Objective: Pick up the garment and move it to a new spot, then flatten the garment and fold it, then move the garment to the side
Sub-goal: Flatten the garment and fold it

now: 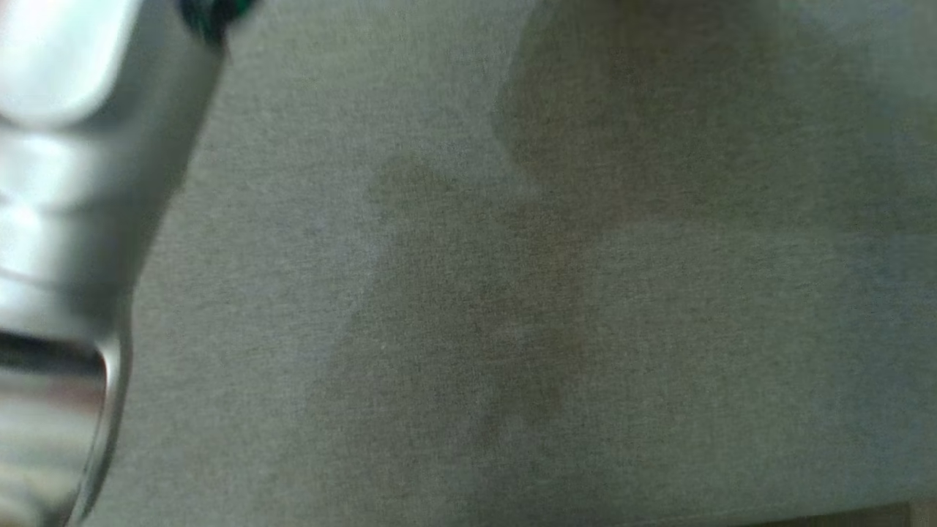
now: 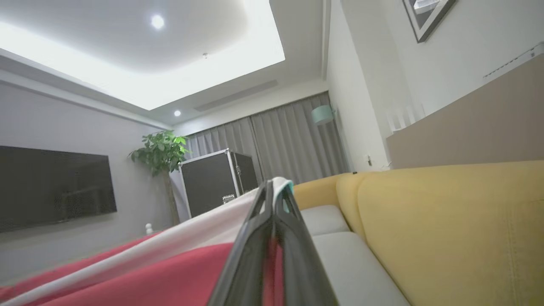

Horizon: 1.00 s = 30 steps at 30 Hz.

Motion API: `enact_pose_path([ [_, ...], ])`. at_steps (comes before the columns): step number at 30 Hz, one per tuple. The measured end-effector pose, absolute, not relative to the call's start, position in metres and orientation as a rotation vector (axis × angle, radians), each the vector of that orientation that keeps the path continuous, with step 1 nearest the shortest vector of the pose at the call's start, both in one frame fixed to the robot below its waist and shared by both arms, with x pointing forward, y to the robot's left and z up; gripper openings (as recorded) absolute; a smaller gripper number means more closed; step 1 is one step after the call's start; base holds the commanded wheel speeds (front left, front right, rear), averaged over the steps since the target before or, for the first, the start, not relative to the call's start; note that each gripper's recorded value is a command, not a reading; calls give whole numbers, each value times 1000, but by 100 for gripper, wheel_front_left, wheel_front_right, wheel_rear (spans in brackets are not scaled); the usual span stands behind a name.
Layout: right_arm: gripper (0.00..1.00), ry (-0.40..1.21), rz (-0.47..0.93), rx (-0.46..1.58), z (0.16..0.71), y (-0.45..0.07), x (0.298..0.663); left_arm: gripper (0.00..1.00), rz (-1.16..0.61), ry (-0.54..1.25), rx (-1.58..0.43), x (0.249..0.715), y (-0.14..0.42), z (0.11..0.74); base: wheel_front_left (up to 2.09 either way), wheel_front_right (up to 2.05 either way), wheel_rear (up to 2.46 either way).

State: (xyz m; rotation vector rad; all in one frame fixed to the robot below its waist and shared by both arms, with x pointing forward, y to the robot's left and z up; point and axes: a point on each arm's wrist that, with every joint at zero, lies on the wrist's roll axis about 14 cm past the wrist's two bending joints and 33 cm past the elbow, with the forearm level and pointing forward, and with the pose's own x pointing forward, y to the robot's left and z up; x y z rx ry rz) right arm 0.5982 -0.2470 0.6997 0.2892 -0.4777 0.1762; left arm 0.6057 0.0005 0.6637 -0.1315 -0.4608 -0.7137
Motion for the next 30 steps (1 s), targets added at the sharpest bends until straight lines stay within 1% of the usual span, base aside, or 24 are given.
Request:
enact_pose_path([
  [2,0,-522,160,274,712,-249,616,0,-696,-523,-142,618,1,683,0,0,0],
  [5,0,-588,179,256,732,-243,629,0,-694,-581,-156,622,-1,696,0,0,0],
  [7,0,-617,203,252,739,-238,630,0,-690,-601,-181,619,2,699,0,0,0],
  [10,0,-615,241,258,740,-233,622,0,-701,-598,-203,605,3,692,0,0,0],
  [13,0,-566,245,252,720,-240,608,0,-732,-515,-209,585,-3,654,0,0,0],
  [16,0,-395,221,272,658,-248,591,0,-753,-384,-215,561,-7,602,0,0,0],
  [18,0,-243,183,282,604,-256,571,0,-774,-276,-183,539,-9,560,0,0,0],
  [20,0,-104,111,310,553,-271,542,0,-782,-165,-204,512,-11,523,0,0,0],
  [22,0,-8,46,339,517,-282,509,0,-804,-71,-228,481,-19,495,0,0,0],
  [25,0,55,-27,394,493,-289,465,0,-826,36,-236,439,-24,465,0,0,0],
  [26,0,68,-75,430,487,-294,440,0,-826,81,-231,419,-24,454,0,0,0],
  [28,0,66,-140,480,484,-305,416,0,-822,99,-217,405,-23,450,0,0,0],
  [30,0,65,-202,502,483,-318,393,0,-782,109,-249,397,-19,451,0,0,0],
])
